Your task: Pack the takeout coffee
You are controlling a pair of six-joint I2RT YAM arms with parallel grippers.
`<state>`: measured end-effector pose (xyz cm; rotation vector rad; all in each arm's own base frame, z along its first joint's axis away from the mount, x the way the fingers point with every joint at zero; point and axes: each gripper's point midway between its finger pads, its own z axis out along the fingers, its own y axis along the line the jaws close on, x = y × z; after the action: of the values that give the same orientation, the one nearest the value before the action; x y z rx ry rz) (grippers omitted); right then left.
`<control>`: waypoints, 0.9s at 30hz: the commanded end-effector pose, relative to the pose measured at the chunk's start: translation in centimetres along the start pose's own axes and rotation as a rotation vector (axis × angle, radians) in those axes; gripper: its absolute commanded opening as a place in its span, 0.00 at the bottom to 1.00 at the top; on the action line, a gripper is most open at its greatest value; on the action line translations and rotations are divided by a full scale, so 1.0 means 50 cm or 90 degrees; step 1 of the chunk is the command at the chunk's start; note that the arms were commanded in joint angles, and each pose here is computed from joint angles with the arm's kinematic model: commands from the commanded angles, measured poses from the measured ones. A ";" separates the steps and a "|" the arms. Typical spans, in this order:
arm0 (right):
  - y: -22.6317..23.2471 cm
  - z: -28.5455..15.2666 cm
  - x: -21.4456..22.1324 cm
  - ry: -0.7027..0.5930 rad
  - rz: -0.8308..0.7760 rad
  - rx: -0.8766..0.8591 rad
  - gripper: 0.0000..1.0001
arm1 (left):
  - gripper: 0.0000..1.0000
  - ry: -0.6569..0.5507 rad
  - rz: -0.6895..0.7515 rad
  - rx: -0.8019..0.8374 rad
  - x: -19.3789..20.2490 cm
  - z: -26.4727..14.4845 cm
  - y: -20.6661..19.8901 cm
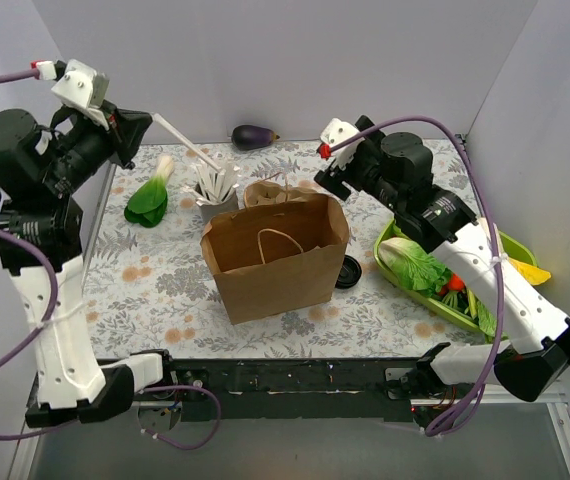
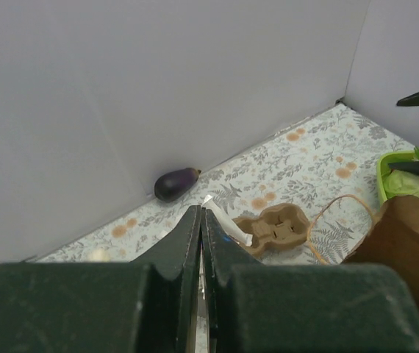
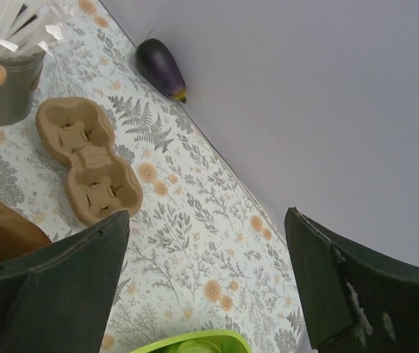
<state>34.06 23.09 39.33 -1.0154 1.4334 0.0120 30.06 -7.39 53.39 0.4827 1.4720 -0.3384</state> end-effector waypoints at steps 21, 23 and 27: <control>-0.021 -0.051 0.128 0.139 -0.017 0.037 0.93 | 0.00 0.005 -0.014 0.117 -0.007 -0.236 -0.226; -0.022 -0.058 0.126 0.136 -0.016 0.037 0.93 | 0.00 0.003 -0.020 0.122 -0.002 -0.223 -0.220; -0.016 -0.066 0.129 0.134 -0.014 0.033 0.93 | 0.00 0.019 -0.047 0.137 0.020 -0.191 -0.208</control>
<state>33.85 17.70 33.97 -1.0518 1.6372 -0.1527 15.30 -11.01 51.63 0.6093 1.4671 -0.4906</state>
